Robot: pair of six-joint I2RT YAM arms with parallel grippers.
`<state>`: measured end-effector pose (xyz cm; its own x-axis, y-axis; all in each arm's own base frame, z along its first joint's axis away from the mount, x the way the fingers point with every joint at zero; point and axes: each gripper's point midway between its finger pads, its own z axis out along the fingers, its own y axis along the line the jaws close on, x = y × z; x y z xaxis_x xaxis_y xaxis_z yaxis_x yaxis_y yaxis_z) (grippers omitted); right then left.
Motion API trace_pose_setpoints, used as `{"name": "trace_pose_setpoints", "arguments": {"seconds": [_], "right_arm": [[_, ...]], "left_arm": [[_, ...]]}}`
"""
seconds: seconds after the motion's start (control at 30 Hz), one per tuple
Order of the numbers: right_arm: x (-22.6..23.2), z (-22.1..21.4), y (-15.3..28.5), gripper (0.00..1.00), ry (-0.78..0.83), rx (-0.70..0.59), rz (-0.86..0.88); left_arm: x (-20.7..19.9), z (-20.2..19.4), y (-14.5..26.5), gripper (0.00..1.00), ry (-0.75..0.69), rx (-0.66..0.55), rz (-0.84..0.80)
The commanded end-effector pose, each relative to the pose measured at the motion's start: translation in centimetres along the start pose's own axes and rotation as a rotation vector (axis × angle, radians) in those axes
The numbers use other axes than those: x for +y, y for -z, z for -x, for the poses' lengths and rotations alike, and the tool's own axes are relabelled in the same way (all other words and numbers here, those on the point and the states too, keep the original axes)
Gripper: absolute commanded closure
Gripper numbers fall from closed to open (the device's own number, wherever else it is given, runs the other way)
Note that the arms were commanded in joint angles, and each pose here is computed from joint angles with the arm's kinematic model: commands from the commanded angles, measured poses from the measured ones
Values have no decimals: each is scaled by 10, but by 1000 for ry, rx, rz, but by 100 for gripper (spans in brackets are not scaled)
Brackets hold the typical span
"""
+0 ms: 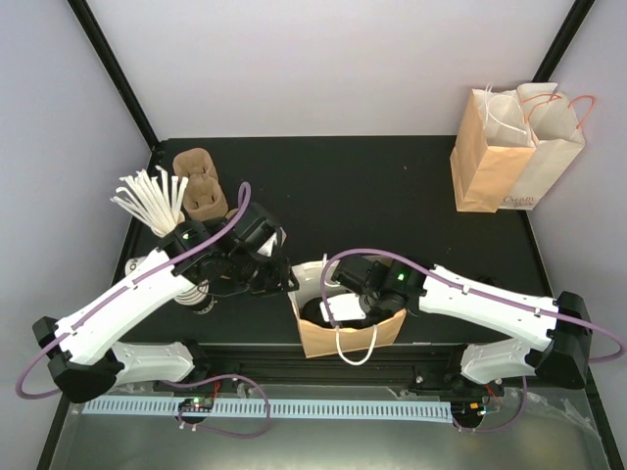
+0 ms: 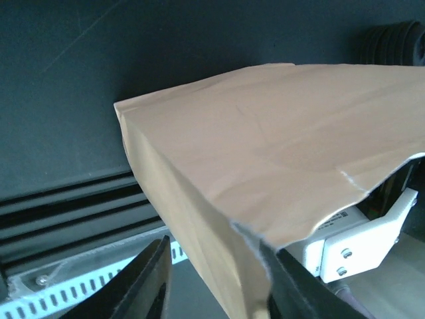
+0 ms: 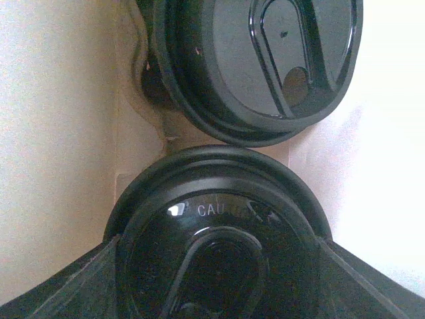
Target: Pack the takeout coffee
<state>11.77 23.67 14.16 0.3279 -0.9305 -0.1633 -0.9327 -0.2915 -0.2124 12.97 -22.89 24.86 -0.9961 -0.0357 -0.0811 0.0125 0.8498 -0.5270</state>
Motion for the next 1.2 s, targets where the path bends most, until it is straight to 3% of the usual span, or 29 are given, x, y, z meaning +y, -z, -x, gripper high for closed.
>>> {"name": "trace_pose_setpoints", "arguments": {"seconds": [0.0,0.13,0.17,0.37,0.57,0.77,1.0,1.17], "right_arm": [[12,8,2,88,-49,-30,75],[9,11,18,88,-66,-49,63],[8,10,23,88,-74,-44,61],[8,6,47,88,-106,-25,58],[-6,18,68,86,-187,-93,0],[-26,29,71,89,-390,-101,-42],[-37,42,83,88,-588,-205,-74],[-38,26,66,91,-738,-97,-103]], "left_arm": [[-4,4,8,69,3,-14,23],[-9,11,6,95,-17,-34,11],[-10,13,6,98,-22,-39,13],[-16,33,14,99,-95,-118,58],[-31,54,15,98,-227,-146,91],[-51,71,9,98,-416,-133,101],[-71,89,3,98,-615,-177,80],[-86,92,-6,98,-752,-162,38]]}}
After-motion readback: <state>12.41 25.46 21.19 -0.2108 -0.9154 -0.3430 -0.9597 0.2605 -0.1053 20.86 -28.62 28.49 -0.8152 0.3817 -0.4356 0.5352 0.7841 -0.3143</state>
